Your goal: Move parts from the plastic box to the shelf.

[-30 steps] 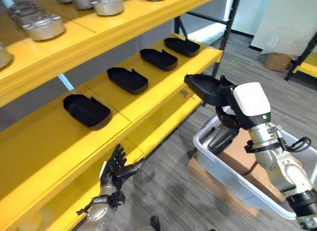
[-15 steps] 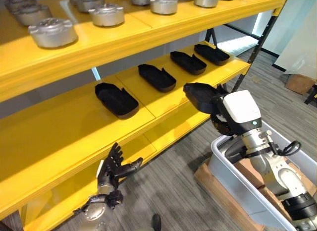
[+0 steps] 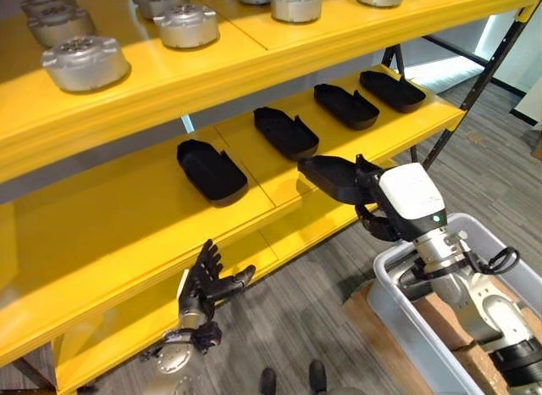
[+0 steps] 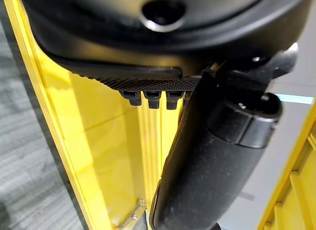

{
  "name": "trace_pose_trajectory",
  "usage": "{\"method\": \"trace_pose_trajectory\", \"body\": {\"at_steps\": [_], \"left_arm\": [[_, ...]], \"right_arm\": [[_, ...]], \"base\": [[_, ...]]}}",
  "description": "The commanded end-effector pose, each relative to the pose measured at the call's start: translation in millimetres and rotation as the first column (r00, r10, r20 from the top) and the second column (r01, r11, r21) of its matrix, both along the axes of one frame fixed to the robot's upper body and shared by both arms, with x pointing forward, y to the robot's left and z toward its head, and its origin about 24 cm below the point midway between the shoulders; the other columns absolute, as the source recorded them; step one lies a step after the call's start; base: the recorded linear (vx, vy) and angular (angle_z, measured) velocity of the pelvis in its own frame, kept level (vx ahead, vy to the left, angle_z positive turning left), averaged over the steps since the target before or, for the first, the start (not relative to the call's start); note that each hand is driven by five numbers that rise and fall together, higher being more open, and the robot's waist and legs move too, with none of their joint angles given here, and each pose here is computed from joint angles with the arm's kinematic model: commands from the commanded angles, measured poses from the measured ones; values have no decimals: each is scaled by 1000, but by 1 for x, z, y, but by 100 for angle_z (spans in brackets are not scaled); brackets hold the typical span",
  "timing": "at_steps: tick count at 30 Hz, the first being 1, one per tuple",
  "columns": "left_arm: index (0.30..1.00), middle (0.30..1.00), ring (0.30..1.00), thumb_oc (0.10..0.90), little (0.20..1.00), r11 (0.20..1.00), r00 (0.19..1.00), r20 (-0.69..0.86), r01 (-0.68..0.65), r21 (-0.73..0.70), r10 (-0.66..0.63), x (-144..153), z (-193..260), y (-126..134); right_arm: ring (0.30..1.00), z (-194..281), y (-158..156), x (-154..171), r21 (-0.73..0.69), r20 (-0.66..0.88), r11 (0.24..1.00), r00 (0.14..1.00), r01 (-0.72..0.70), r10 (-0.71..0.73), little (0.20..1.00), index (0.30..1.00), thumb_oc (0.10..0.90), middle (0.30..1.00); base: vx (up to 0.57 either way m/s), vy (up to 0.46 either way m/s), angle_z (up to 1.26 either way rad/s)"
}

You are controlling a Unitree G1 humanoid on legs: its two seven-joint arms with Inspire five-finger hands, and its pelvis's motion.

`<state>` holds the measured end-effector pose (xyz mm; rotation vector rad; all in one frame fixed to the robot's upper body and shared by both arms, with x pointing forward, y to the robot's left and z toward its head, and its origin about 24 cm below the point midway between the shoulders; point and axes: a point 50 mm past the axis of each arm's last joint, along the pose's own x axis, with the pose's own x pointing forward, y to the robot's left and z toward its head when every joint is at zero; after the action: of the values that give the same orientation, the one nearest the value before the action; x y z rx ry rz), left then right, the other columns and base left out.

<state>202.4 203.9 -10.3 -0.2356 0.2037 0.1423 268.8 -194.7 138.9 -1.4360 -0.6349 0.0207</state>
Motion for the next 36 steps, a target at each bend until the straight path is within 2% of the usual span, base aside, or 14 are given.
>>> {"method": "trace_pose_trajectory", "body": {"at_steps": [1,9,19,23,28,36], "left_arm": [[1000,1000,1000,900,1000,998,975,219,31,49,-41,19,40,3],[1000,1000,1000,900,1000,997,972,224,68,23,-72,22,41,-6],[1000,1000,1000,900,1000,997,965,250,77,5,-76,27,48,-8],[1000,1000,1000,900,1000,993,961,252,119,-3,-115,29,48,-16],[1000,1000,1000,900,1000,991,957,258,133,31,-136,31,52,-13],[1000,1000,1000,900,1000,992,961,261,63,105,-89,31,56,4]], "right_arm": [[300,85,12,-5,84,390,987,916,-135,92,300,300,400,300],[300,108,18,-17,79,517,977,846,-200,132,300,300,400,300],[300,124,6,-26,65,617,987,784,-148,77,300,300,400,300],[300,121,-6,-26,59,609,996,793,-74,23,300,300,400,300],[300,116,-10,-27,83,594,996,804,-38,-19,300,300,400,300],[300,111,8,-15,124,557,989,831,-84,0,300,300,400,300]], "base": [[30,-97,15],[-34,-79,19],[0,114,54],[120,326,45],[93,296,24],[38,212,19]]}}
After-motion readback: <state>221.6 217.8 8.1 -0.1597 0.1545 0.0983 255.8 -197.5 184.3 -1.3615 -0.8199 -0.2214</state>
